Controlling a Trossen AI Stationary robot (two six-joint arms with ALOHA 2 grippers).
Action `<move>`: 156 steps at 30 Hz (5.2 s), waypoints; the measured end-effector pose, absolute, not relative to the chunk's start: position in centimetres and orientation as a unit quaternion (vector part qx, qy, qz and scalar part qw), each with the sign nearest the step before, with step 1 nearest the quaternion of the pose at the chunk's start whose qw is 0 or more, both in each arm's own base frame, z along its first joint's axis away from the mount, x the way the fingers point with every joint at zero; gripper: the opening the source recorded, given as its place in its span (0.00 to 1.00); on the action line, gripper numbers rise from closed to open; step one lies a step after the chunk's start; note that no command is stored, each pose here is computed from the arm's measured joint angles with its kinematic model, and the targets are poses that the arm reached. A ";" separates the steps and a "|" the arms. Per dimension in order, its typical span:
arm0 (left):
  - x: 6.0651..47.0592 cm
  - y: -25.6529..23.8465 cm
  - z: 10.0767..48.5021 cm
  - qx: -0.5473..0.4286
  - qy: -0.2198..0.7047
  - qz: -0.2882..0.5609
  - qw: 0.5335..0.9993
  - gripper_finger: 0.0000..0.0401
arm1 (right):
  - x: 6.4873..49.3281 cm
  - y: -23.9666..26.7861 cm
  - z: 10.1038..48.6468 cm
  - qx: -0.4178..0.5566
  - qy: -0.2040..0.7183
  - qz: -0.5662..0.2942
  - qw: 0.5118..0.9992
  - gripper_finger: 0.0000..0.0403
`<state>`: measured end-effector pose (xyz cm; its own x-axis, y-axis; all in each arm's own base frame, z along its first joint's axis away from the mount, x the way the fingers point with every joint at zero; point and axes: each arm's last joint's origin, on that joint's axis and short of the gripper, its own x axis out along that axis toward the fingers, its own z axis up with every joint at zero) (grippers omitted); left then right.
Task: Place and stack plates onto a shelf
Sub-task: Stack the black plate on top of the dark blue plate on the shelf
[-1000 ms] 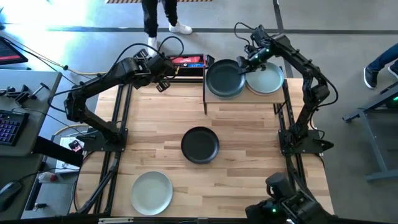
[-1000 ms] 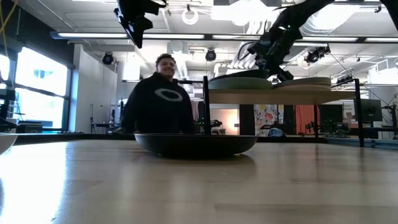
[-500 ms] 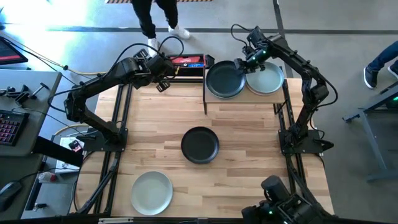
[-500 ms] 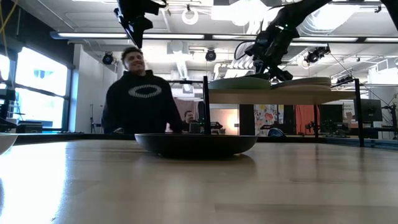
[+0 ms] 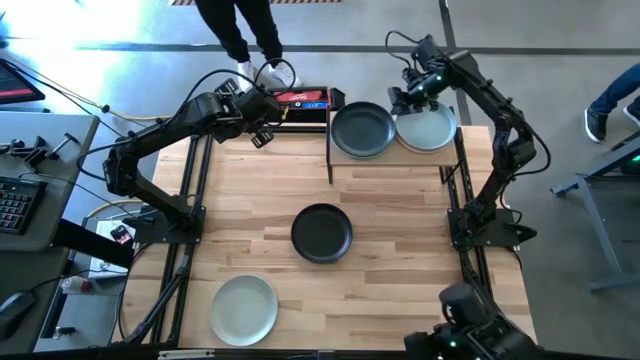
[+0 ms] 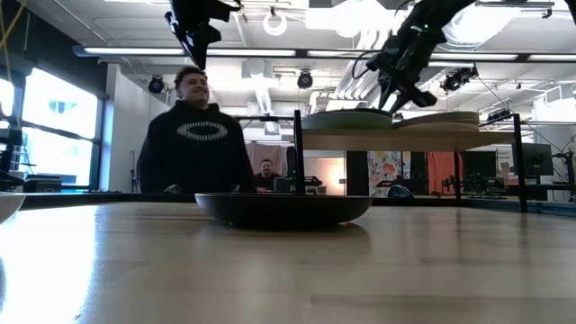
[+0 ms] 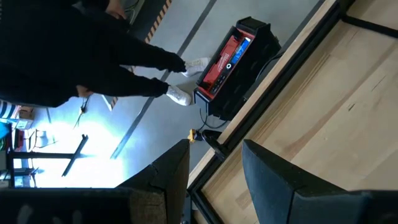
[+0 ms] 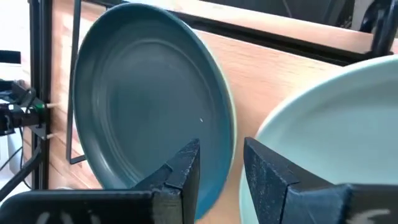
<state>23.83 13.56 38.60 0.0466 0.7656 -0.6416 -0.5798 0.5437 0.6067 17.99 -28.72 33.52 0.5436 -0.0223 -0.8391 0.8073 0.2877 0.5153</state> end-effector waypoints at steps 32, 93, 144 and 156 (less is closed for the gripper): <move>23.6 12.6 34.1 -0.054 0.572 0.374 0.728 0.34 | 28.3 -9.1 35.5 0.431 0.569 -0.210 0.668 0.26; 23.9 11.4 29.8 -0.259 0.533 0.432 0.680 0.34 | 31.2 1.7 16.3 0.477 0.433 -0.287 0.709 0.26; 25.2 9.8 29.9 -0.237 0.526 0.394 0.716 0.34 | 30.4 1.7 18.2 0.480 0.424 -0.269 0.719 0.00; 25.5 8.9 29.8 -0.217 0.538 0.368 0.727 0.34 | 27.5 1.5 23.6 0.487 0.375 -0.236 0.753 0.00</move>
